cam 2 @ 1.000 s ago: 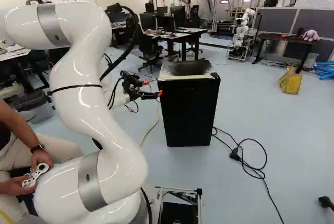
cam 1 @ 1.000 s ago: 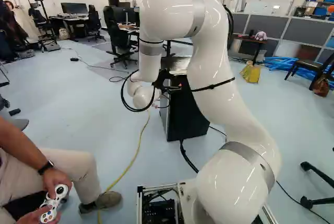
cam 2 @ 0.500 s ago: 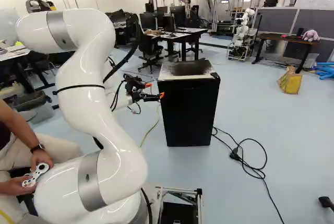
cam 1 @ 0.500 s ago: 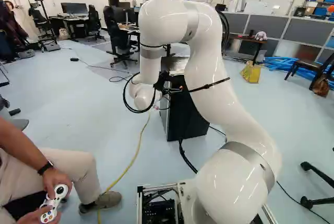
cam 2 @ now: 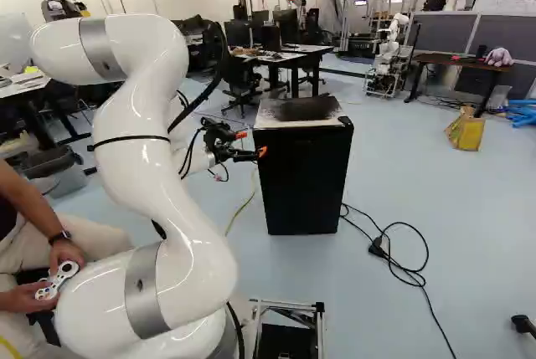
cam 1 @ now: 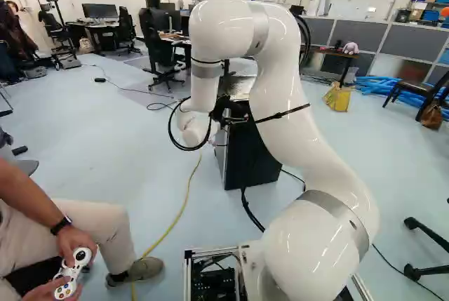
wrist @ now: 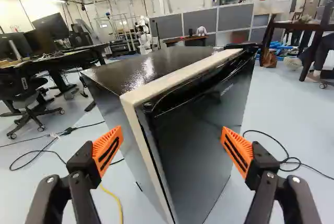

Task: Grab a drink from the fridge

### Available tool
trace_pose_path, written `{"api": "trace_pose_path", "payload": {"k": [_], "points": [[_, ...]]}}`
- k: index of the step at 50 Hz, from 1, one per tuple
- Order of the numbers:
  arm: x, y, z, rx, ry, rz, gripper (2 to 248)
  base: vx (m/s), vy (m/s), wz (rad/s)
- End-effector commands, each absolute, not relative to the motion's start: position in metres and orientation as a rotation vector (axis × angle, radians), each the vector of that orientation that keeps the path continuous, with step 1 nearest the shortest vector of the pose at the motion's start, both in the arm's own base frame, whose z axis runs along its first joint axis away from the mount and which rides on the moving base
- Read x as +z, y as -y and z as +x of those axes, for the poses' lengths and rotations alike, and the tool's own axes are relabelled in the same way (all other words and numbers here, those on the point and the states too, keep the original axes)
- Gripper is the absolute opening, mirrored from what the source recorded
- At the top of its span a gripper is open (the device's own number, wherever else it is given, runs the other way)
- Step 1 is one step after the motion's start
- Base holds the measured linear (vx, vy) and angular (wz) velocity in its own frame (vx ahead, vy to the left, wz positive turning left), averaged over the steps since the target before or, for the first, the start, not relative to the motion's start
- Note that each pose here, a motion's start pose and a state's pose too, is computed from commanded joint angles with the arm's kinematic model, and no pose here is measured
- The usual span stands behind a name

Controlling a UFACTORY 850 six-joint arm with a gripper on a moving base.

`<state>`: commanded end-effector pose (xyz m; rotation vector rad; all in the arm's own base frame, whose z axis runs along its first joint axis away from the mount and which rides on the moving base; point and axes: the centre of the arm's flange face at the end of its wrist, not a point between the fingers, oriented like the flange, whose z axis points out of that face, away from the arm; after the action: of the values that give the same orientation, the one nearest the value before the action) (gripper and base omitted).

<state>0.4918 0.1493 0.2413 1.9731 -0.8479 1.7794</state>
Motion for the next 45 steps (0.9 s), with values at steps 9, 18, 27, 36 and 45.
{"api": "trace_pose_path", "payload": {"k": [9, 18, 27, 36, 45], "points": [[0.242, -0.147, 0.494, 1.786, 0.851, 1.958, 247, 0.0, 0.0, 0.0], [0.243, -0.145, 0.495, 1.79, 0.853, 1.946, 247, 0.0, 0.0, 0.0], [0.243, -0.143, 0.496, 1.789, 0.856, 1.941, 247, 0.0, 0.0, 0.0], [0.243, -0.14, 0.497, 1.787, 0.86, 1.937, 247, 0.0, 0.0, 0.0], [0.243, -0.138, 0.499, 1.786, 0.866, 1.933, 247, 0.0, 0.0, 0.0]]}}
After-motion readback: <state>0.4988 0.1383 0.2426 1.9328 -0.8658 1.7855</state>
